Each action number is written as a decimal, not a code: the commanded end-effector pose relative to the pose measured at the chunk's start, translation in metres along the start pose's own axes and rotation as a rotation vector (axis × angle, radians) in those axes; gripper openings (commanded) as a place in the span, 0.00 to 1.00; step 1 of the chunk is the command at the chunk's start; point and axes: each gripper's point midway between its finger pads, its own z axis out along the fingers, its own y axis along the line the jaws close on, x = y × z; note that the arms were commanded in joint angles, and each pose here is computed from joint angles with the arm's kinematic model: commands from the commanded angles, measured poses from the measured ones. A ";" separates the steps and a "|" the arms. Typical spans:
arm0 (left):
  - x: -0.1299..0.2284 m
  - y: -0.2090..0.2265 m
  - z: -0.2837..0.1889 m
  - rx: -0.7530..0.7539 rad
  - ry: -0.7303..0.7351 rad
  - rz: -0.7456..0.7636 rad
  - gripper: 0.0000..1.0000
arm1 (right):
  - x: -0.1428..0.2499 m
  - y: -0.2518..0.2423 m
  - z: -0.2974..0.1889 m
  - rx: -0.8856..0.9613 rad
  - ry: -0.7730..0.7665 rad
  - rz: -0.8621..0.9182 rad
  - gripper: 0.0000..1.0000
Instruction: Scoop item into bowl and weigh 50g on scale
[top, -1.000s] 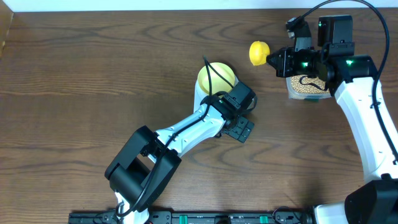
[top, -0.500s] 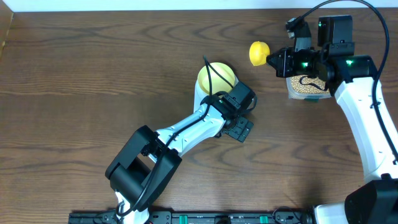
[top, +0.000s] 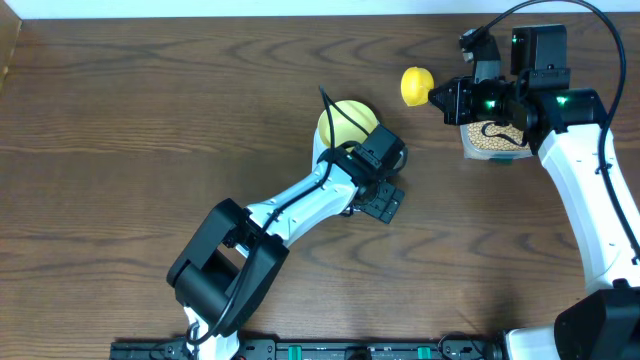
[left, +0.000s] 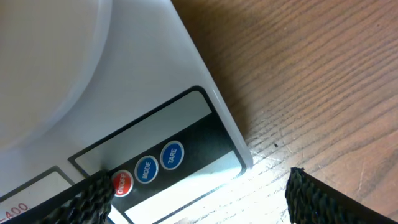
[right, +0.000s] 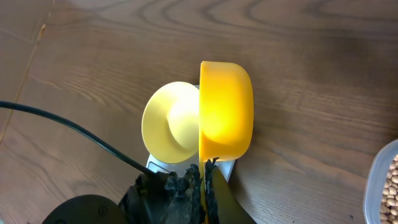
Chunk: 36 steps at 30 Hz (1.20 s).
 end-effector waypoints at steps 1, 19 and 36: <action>-0.016 -0.007 -0.029 0.028 -0.070 0.009 0.91 | -0.008 0.006 -0.005 -0.007 -0.020 -0.040 0.01; -0.018 -0.001 -0.128 0.027 -0.215 -0.009 0.91 | -0.007 0.009 -0.005 -0.027 -0.017 -0.043 0.01; -0.005 0.025 -0.126 -0.103 -0.168 -0.024 0.91 | -0.007 0.000 -0.009 -0.016 -0.019 -0.047 0.01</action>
